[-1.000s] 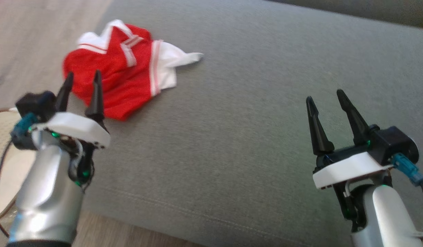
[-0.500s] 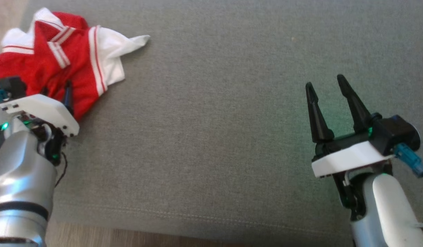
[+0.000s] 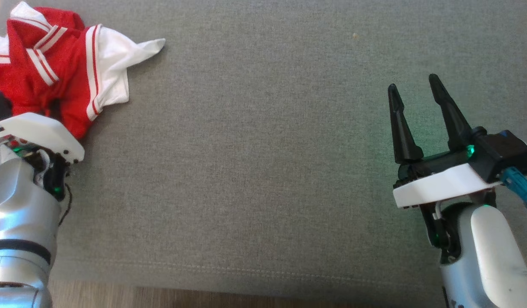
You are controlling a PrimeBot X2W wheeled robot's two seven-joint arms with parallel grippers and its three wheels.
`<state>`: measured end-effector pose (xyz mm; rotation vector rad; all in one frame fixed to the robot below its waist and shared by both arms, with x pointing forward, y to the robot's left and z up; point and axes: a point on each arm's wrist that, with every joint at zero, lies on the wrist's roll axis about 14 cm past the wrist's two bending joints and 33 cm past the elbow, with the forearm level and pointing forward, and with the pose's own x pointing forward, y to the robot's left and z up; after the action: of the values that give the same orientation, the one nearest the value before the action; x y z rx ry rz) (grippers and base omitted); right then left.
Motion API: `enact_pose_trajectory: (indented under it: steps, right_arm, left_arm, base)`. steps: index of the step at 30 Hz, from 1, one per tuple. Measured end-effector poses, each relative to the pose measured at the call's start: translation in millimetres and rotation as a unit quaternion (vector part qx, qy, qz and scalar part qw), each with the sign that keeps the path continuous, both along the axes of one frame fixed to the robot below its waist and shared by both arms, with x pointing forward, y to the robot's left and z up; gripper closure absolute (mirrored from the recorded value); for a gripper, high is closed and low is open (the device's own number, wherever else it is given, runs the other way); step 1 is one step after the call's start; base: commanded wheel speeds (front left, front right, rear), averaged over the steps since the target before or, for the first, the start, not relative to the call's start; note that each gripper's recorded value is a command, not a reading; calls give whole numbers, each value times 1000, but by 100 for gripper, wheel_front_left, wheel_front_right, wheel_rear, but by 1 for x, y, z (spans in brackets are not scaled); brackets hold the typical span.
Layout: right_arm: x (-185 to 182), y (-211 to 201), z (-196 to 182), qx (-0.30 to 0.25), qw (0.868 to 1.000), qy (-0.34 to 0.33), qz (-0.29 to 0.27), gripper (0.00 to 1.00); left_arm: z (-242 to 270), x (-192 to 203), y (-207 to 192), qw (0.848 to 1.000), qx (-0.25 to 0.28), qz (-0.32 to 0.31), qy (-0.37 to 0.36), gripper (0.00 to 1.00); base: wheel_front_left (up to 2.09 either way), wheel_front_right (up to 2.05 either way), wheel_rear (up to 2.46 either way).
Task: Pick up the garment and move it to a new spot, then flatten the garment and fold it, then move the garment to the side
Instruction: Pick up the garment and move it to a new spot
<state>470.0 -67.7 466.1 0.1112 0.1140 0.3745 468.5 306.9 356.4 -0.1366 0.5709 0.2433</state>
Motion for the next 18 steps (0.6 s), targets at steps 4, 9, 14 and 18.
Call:
enact_pose_trajectory:
  steps: [4,9,14,18]
  right_arm:
    - [-2,-5,11,1,1000,-15,-7,0]
    - [-9,-13,29,9,999,-36,-21,0]
    - [-28,-29,32,10,999,-31,-41,0]
    - [-43,-36,39,12,998,-33,-50,0]
  left_arm:
    - [30,11,7,998,23,0,-64,100]
    - [90,23,7,985,51,-9,-166,100]
    - [133,3,-7,967,73,-29,-244,100]
    - [141,-27,-26,959,74,-51,-267,100]
  base:
    - [0,0,0]
    - [0,0,0]
    - [0,0,0]
    - [0,0,0]
